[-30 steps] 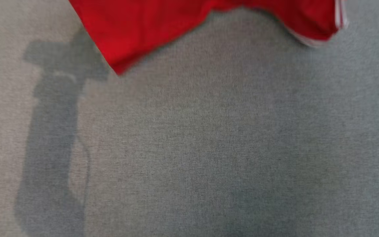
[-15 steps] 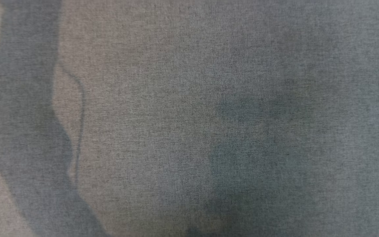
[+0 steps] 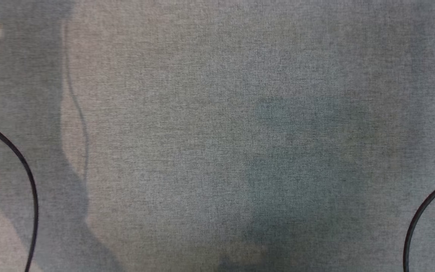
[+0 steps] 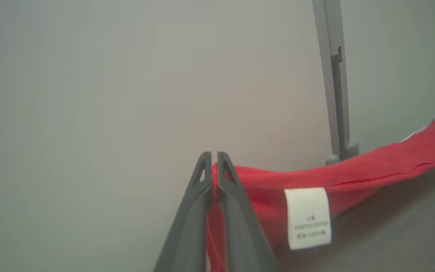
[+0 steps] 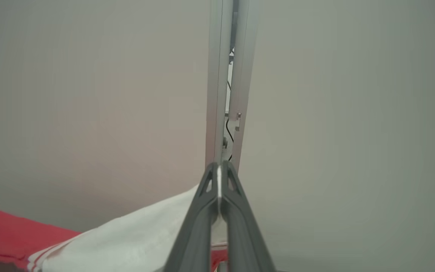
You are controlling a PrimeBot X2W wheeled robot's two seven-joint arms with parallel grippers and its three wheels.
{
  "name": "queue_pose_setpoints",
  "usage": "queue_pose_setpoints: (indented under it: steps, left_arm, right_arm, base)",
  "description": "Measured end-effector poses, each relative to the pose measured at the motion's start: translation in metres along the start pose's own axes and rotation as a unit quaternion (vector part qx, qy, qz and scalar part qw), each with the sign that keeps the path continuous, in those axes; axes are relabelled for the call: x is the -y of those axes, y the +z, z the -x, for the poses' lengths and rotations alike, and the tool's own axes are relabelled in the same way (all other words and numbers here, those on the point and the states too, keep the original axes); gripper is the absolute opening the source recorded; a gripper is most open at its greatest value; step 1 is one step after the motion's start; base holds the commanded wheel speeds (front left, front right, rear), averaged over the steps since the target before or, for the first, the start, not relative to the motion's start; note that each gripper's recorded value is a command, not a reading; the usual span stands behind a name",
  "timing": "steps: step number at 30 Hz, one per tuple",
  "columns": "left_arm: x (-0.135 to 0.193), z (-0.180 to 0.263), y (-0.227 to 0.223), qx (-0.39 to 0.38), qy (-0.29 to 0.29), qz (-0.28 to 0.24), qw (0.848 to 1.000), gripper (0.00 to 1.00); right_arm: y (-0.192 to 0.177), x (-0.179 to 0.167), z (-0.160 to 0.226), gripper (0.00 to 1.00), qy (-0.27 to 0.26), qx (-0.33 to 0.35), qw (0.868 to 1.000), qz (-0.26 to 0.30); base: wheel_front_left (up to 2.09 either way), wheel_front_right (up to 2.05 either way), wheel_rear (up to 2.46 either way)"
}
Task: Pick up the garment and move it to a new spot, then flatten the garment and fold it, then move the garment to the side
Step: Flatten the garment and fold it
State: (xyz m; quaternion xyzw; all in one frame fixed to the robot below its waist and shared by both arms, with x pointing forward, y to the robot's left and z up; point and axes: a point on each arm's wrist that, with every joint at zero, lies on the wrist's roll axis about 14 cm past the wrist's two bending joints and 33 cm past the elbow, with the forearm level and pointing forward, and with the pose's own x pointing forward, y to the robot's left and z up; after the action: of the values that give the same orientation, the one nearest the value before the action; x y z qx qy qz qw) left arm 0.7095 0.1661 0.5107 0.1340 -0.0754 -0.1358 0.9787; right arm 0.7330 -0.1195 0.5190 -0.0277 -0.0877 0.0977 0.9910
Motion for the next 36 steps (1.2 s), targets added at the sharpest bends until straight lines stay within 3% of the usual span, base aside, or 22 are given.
queue_pose_setpoints:
  steps: [6,19,28,36]
  left_arm:
    - [0.024,0.037,-0.029,-0.052,-0.030,-0.004,0.998,0.00]
    - [0.062,0.138,-0.061,-0.161,-0.080,-0.020,0.983,0.00]
    - [0.077,0.195,-0.055,-0.200,-0.111,-0.049,0.972,0.00]
    - [0.082,0.222,-0.035,-0.195,-0.114,-0.050,0.973,0.00]
  right_arm:
    - [-0.044,0.002,0.036,0.00,-0.003,-0.072,0.997,-0.019]
    - [-0.083,0.008,0.130,0.00,-0.018,-0.209,0.977,-0.045]
    - [-0.088,0.007,0.193,0.00,-0.020,-0.320,0.946,-0.056]
    - [-0.087,0.011,0.245,0.00,-0.029,-0.398,0.913,-0.083]
  base:
    - [0.00,0.00,0.00]
    - [0.00,0.00,0.00]
    - [0.00,0.00,0.00]
    - [0.00,0.00,0.00]
